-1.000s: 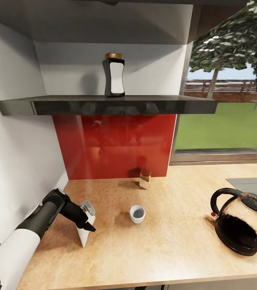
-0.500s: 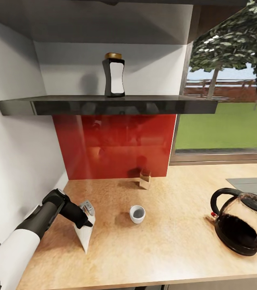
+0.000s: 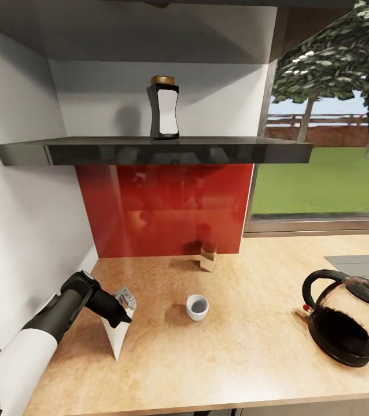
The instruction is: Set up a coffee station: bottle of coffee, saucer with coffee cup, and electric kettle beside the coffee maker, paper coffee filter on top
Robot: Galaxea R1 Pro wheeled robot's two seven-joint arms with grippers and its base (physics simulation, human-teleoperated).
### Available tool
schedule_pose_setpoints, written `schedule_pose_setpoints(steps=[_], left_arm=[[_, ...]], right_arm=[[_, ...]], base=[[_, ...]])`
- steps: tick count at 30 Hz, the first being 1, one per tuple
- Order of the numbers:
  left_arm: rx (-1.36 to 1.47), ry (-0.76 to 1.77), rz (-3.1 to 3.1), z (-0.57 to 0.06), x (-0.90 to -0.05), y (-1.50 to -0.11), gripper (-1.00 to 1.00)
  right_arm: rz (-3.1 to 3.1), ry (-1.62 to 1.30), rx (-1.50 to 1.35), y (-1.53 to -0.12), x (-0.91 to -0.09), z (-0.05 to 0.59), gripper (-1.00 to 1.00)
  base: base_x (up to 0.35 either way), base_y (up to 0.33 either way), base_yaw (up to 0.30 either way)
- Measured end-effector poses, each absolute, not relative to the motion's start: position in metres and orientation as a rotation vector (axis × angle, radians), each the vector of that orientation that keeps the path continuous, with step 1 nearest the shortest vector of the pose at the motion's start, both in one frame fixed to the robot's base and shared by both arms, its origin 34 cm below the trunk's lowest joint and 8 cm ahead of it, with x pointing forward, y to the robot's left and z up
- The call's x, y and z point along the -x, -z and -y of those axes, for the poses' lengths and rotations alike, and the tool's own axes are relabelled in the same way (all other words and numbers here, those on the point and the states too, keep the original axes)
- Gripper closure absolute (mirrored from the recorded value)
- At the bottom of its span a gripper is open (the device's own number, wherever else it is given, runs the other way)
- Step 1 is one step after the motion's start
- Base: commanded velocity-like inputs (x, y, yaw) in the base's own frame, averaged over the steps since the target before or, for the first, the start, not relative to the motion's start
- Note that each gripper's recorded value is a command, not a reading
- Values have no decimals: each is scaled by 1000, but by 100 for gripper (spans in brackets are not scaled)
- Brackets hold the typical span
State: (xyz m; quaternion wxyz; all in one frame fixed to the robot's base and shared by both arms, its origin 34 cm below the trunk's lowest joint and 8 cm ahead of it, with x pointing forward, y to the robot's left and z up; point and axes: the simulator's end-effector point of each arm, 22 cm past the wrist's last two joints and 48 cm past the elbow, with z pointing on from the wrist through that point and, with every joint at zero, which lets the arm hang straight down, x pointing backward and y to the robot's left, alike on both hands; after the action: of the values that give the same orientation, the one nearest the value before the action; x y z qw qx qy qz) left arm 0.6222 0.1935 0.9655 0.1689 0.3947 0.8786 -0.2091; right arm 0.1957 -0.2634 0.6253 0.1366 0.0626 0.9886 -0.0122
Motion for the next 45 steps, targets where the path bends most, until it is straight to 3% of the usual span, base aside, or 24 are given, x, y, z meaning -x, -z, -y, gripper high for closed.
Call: schedule_pose_setpoints(steps=[19, 35, 45], left_arm=[[-1125, 582, -2444, -188, -641, -994, 100], [-1163, 333, -2078, -172, -718, -1163, 100], [-1059, 465, -2007, -165, -719, -1193, 100]], right_arm=[[-2858, 34, -187, -626, -197, 263, -100], [-2846, 36, -191, -626, -201, 264, -100], [-2847, 40, -199, -626, -201, 265, -100]], base=[[0, 0, 0], [0, 0, 0], [-10, -84, 0]])
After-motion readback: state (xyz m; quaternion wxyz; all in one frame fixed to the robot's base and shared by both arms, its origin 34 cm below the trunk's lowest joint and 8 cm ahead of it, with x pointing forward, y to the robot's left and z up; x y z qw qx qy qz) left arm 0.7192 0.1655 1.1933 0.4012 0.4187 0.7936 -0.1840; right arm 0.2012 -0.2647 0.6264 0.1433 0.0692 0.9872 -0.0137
